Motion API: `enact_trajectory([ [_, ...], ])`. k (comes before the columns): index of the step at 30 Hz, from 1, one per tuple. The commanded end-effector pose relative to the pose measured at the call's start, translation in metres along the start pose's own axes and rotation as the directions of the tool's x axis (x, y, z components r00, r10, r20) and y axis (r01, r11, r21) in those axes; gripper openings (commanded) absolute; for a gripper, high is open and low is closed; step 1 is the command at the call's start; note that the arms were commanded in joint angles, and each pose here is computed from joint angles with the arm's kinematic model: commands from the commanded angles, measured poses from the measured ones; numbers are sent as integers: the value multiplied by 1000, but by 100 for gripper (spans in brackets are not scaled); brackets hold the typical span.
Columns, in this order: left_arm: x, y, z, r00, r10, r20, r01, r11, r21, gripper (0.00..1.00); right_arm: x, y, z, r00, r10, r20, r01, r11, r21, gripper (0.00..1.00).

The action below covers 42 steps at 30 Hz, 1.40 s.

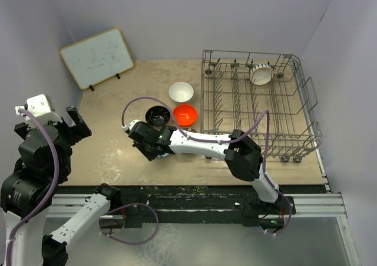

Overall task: Load the bowls into the dish rack
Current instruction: Pick up the bowl from the center of the board, then place the bowl in the dish rack.

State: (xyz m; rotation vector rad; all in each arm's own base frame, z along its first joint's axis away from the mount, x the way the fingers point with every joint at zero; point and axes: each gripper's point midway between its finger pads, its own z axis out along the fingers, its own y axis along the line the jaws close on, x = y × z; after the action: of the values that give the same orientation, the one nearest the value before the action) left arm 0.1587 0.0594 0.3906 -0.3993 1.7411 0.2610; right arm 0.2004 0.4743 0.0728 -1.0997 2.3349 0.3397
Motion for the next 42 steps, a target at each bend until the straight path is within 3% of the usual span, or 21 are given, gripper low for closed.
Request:
enact_trajectory([
  [1, -16, 4, -8, 998, -48, 41, 48, 999, 10, 99, -60, 32, -78, 980, 57, 192, -13, 975, -220, 5],
  [7, -24, 2, -10, 996, -61, 58, 59, 998, 28, 99, -113, 37, -165, 901, 186, 393, -14, 915, -403, 4],
  [12, -31, 2, -14, 995, -67, 72, 64, 997, 45, 99, -152, -21, -230, 792, 341, 507, -94, 888, -451, 3],
  [16, -36, -1, -14, 995, -57, 79, 53, 997, 61, 99, -172, -95, -274, 667, 447, 597, -220, 883, -416, 2],
  [20, -40, -6, -12, 996, -39, 83, 33, 997, 75, 99, -185, -163, -326, 491, 495, 717, -363, 864, -348, 2],
  [26, -39, -23, -3, 998, -17, 62, 10, 993, 114, 99, -180, -254, -407, 102, 486, 868, -559, 749, -355, 1],
  [30, -33, -31, 4, 999, 0, 41, -5, 993, 117, 99, -155, -309, -440, -166, 417, 894, -643, 641, -419, 0],
  [32, -31, -33, 6, 999, 5, 35, -9, 993, 116, 99, -138, -336, -443, -264, 377, 888, -676, 584, -449, 0],
  [35, -30, -37, 11, 999, 21, 26, -23, 994, 110, 99, -120, -373, -434, -359, 349, 866, -696, 517, -497, 0],
  [42, -21, -51, 29, 998, 63, -5, -62, 994, 92, 99, -98, -440, -390, -448, 338, 828, -715, 421, -558, 0],
])
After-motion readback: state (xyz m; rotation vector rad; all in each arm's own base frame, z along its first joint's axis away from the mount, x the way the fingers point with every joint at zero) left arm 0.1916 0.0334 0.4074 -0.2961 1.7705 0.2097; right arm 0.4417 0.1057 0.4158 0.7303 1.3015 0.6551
